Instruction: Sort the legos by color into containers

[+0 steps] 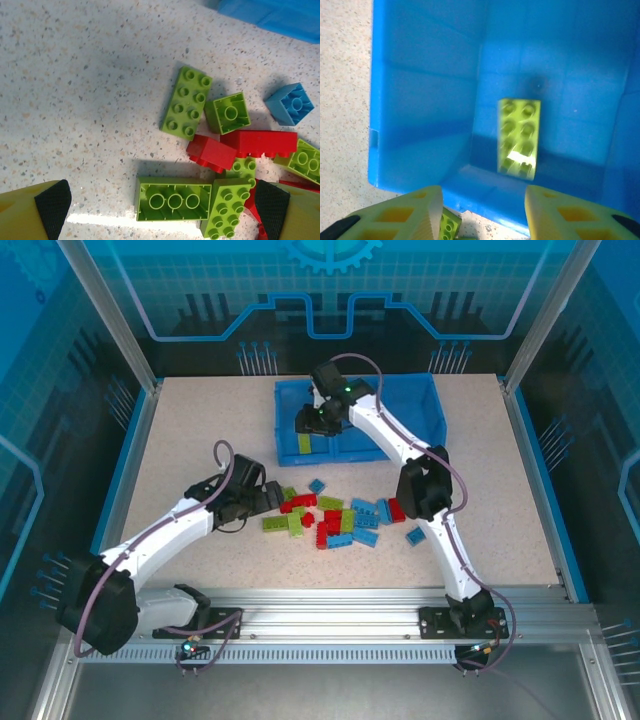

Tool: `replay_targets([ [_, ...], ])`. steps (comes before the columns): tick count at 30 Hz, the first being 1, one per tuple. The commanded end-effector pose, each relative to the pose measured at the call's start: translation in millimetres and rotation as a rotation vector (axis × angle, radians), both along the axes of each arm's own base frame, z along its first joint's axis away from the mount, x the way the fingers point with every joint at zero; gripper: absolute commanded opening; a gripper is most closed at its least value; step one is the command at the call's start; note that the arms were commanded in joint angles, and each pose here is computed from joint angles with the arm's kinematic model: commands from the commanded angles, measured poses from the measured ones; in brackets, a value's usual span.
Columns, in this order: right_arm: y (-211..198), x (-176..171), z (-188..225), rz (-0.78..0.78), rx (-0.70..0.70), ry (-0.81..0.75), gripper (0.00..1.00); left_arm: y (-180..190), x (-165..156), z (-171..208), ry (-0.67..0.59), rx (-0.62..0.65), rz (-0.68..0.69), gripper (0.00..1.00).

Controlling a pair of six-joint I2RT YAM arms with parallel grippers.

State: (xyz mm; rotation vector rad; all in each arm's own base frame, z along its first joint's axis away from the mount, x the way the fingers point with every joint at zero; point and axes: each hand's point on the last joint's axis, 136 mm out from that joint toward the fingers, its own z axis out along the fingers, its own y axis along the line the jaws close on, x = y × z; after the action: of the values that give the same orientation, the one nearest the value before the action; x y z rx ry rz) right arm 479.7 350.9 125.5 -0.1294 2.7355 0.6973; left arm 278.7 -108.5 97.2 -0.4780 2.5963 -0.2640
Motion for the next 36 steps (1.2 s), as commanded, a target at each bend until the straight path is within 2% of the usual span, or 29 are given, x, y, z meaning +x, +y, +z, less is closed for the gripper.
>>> replay_targets([
  [1, 3.8, -12.5, -4.6, 0.017, -0.009, 0.050, 0.53, -2.1, -14.7, -8.2, 0.049, -0.014, 0.015, 0.99],
  [5, 6.7, -15.6, 4.4, 0.034, 0.006, 0.032, 0.64, -12.9, -20.9, -8.1, 0.053, -0.026, -0.003, 0.99],
  [9, 16.6, -22.8, 30.8, 0.068, 0.070, -0.014, 0.71, -32.7, -33.8, -10.9, 0.067, -0.024, -0.029, 0.99],
  [12, 17.1, -30.0, 53.7, 0.089, 0.080, -0.068, 0.72, -48.5, -44.8, -13.2, 0.072, -0.022, -0.047, 0.98],
  [15, -3.4, -30.6, 60.8, 0.044, 0.019, -0.098, 0.72, -57.9, -52.5, -18.7, 0.080, -0.016, -0.052, 0.97],
  [19, -31.6, -32.6, 69.5, 0.000, 0.006, -0.111, 0.71, -73.7, -57.0, -27.5, 0.085, -0.011, -0.103, 0.87],
  [24, -66.7, -44.5, 74.1, -0.037, -0.037, -0.127, 0.70, -76.3, -61.1, -42.8, 0.138, 0.053, -0.087, 0.80],
  [36, -136.4, -62.1, 65.4, -0.148, -0.065, -0.097, 0.70, -88.7, -44.7, -60.1, 0.101, 0.076, -0.062, 0.74],
])
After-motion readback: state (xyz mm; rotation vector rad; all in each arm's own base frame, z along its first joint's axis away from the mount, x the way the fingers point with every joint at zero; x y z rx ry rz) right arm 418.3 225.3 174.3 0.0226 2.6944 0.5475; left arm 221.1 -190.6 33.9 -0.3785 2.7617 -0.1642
